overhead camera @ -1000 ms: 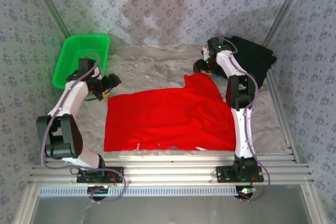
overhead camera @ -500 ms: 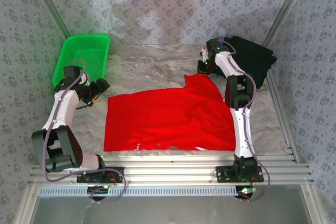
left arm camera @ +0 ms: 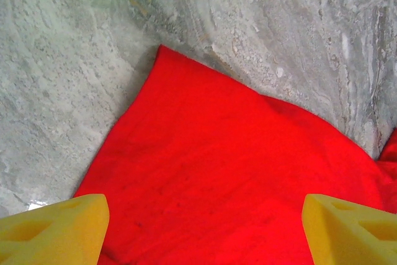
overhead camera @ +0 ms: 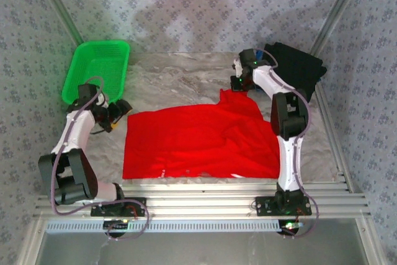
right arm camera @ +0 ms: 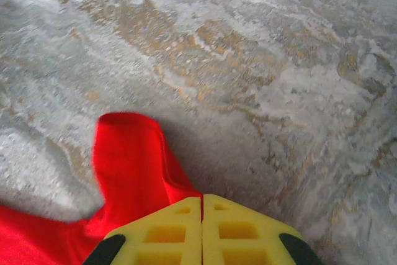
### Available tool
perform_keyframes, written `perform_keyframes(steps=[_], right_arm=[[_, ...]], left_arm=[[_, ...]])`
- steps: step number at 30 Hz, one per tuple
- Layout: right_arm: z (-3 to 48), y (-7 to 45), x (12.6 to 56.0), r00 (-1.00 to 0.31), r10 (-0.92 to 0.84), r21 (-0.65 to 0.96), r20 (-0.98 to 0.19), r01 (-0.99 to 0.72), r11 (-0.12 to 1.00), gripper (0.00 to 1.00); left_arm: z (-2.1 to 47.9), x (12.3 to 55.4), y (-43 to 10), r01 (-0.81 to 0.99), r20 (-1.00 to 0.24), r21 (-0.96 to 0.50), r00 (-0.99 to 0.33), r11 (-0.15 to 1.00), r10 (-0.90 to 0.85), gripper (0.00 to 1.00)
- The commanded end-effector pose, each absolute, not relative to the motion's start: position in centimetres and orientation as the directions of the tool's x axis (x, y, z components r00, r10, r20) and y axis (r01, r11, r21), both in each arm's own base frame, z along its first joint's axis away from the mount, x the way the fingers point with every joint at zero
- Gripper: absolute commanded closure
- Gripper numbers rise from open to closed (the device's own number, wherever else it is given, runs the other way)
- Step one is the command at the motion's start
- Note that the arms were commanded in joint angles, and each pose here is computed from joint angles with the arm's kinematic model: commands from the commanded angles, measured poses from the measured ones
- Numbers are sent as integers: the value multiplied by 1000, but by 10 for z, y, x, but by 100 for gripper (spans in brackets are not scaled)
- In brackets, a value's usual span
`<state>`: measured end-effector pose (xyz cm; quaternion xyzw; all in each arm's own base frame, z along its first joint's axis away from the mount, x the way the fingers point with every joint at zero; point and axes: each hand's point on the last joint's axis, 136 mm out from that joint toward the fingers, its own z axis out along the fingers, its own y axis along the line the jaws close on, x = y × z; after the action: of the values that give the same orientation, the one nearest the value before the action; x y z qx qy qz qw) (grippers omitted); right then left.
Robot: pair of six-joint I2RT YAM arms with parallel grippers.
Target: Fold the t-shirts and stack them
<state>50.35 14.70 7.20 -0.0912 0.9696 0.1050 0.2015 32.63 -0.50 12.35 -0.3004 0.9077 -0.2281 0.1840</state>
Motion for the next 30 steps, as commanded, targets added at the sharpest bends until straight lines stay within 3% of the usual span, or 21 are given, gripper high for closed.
perform_keyframes(steps=[1,9,16,23,30], right_arm=[[83,149,498,-863,-155,110,-482,-235,966,91],[49,173,447,-897,-215,100,-387,-273,957,82],[65,183,424,-930,-148,196,-338,-223,955,56],[112,156,412,-952,122,345,-280,19,938,45],[105,125,413,-905,419,560,-72,311,768,46]], left_arm=[[129,322,-9,-444,-203,-549,-751,708,-628,19],[118,313,-11,-457,-179,-542,-757,705,-628,19],[112,310,-12,-460,-168,-539,-762,706,-626,19],[110,309,-13,-462,-166,-540,-762,704,-627,19],[112,310,-15,-454,-167,-544,-765,705,-622,19]])
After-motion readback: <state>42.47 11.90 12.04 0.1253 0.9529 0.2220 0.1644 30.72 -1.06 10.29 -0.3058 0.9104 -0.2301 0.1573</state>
